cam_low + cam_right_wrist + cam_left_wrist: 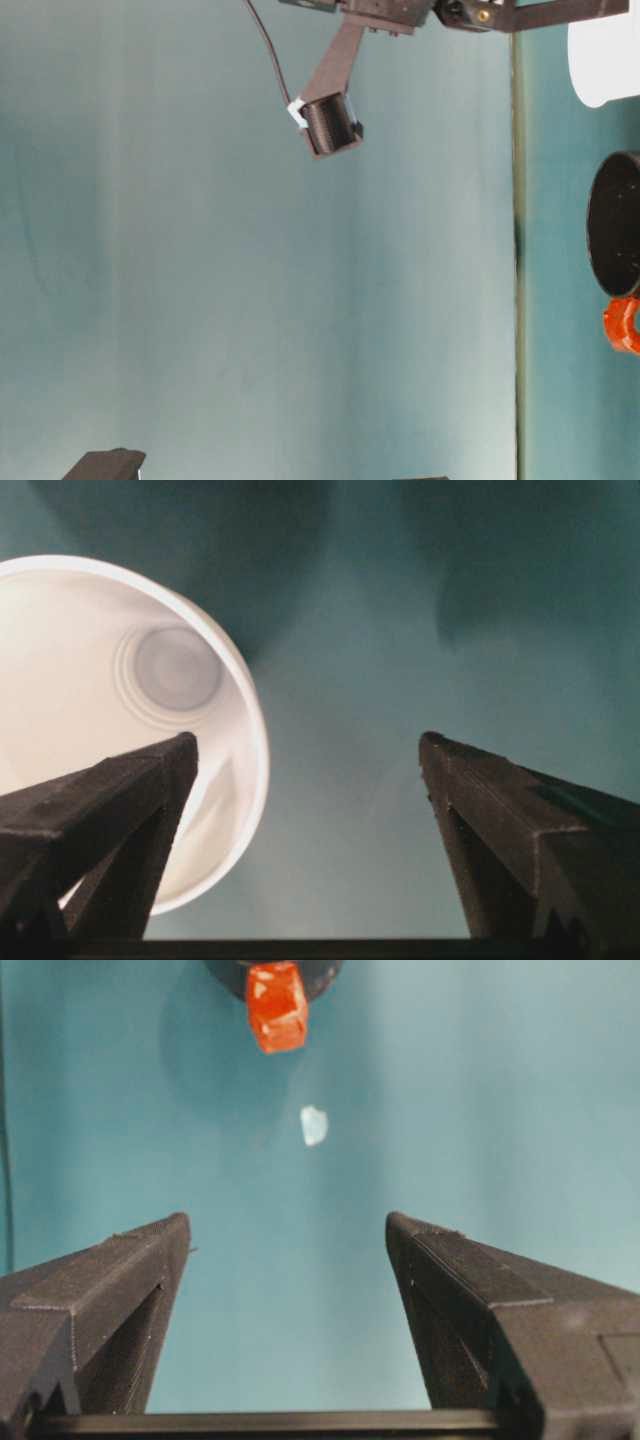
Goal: Put the paper cup into the moved red handle cup holder.
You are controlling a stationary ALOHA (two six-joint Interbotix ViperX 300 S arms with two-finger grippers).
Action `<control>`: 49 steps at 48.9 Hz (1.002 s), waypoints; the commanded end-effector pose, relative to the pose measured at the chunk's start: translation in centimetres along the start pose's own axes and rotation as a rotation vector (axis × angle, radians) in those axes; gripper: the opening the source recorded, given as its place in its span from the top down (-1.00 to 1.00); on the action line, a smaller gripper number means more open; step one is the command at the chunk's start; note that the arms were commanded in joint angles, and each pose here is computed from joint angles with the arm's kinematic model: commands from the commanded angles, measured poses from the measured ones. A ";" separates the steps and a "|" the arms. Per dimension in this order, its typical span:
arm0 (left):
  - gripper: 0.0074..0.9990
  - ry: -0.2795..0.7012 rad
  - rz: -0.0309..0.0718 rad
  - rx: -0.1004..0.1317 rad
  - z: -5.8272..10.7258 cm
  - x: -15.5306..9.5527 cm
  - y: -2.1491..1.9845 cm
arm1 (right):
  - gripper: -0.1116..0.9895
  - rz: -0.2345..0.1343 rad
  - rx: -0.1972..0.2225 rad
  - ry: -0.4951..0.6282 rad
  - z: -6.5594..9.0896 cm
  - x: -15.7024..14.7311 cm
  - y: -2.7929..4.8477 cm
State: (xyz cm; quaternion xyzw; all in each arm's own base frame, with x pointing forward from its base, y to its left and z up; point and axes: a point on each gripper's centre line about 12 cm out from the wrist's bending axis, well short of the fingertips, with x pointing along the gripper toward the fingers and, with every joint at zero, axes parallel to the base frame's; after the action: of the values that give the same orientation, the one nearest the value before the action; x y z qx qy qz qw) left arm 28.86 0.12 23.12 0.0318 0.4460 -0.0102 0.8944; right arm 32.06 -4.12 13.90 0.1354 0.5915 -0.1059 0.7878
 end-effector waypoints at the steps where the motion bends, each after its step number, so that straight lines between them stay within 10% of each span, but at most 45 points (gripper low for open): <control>1: -0.67 -0.024 0.003 -0.001 0.7 -0.4 0.07 | -0.89 0.007 0.009 -0.022 0.7 -0.3 0.13; 18: -0.67 -0.023 0.002 0.002 0.7 -0.3 0.02 | -0.51 0.013 0.023 -0.007 0.7 0.0 0.29; 34: -0.67 -0.024 0.003 0.001 0.8 -0.2 0.07 | 0.82 0.039 0.057 0.011 0.8 0.1 0.85; 49: -0.67 -0.027 0.006 0.000 0.9 -0.2 0.22 | 0.99 0.050 0.074 0.016 0.8 0.0 1.00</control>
State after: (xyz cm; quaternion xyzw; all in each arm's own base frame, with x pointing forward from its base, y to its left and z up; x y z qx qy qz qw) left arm 29.03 0.16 23.03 0.0314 0.4468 -0.0095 0.8941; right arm 32.87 -3.46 13.73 0.1721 0.5950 -0.1053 0.7780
